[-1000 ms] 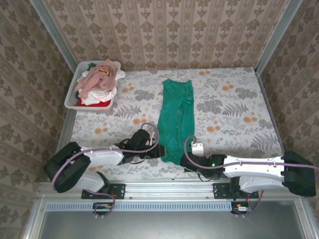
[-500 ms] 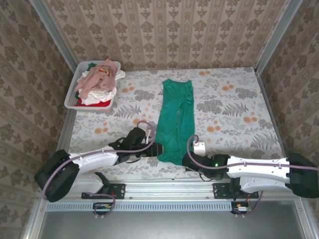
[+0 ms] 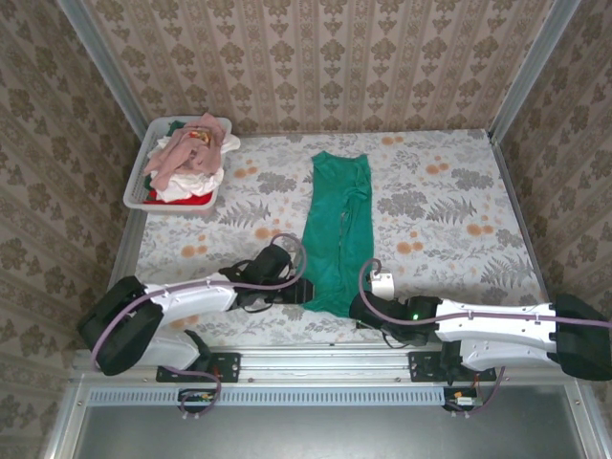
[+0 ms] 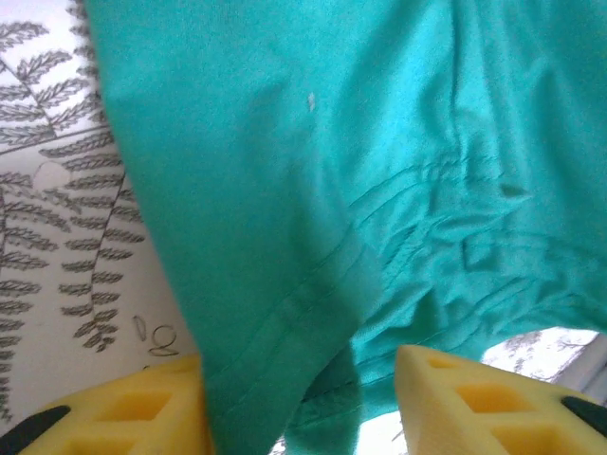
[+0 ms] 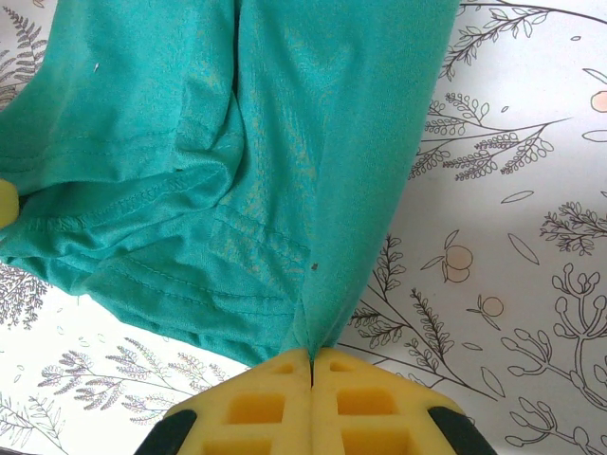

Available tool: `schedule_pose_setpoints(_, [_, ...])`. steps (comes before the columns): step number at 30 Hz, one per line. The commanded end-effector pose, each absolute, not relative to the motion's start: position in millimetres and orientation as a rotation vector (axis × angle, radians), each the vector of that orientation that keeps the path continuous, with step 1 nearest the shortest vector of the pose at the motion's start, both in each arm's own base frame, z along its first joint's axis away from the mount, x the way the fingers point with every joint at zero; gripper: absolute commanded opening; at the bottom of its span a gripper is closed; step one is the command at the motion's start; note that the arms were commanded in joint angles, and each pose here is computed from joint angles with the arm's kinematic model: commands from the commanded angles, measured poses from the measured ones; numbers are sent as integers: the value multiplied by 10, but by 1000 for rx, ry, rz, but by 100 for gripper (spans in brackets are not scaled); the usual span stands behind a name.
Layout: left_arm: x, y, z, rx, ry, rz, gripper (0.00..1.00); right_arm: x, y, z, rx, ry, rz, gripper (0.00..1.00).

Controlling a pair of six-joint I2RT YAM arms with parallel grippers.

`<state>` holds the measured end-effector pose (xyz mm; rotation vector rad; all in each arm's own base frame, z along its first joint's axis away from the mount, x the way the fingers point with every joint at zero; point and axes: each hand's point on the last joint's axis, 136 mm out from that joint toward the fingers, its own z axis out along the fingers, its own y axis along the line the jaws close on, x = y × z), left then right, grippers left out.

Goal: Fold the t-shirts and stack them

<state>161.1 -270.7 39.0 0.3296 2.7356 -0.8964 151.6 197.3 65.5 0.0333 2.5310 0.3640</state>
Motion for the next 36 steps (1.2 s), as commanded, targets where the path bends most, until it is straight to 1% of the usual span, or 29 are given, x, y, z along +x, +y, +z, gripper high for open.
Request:
schedule_pose_setpoints(1, [1609, -2671, 427, 369, 2746, -832, 31, 1532, 1860, 657, 27, 2519, 310, 7])
schedule_pose_setpoints(2, [1609, -2678, 471, 367, 2734, -846, 22, 1535, 1858, 675, 28, 2517, 309, 7])
schedule_pose_setpoints(3, [1610, -2685, 516, 367, 2721, -858, 16, 1538, 1859, 698, 27, 2513, 312, 6])
schedule_pose_setpoints(6, [1588, -2733, 660, 377, 2682, -913, 5, 1555, 1885, 816, 29, 2490, 349, 5])
schedule_pose_setpoints(9, [1569, -2775, 784, 379, 2652, -971, 0, 1578, 1919, 955, 30, 2463, 388, 4])
schedule_pose_setpoints(14, [1688, -2734, 986, 355, 2605, -972, 0, 1667, 1852, 1217, 19, 2421, 329, 3])
schedule_pose_setpoints(20, [2019, -2729, 1161, 329, 2583, -972, 0, 2010, 1758, 1423, 84, 2410, 291, 0])
schedule_pose_setpoints(27, [2481, -2890, 1319, 328, 2568, -985, 0, 2484, 1798, 1500, 95, 2427, 250, 0])
schedule_pose_setpoints(36, [3028, -3011, 1236, 300, 2607, -1003, 0, 3054, 1744, 1423, 137, 2451, 210, 0])
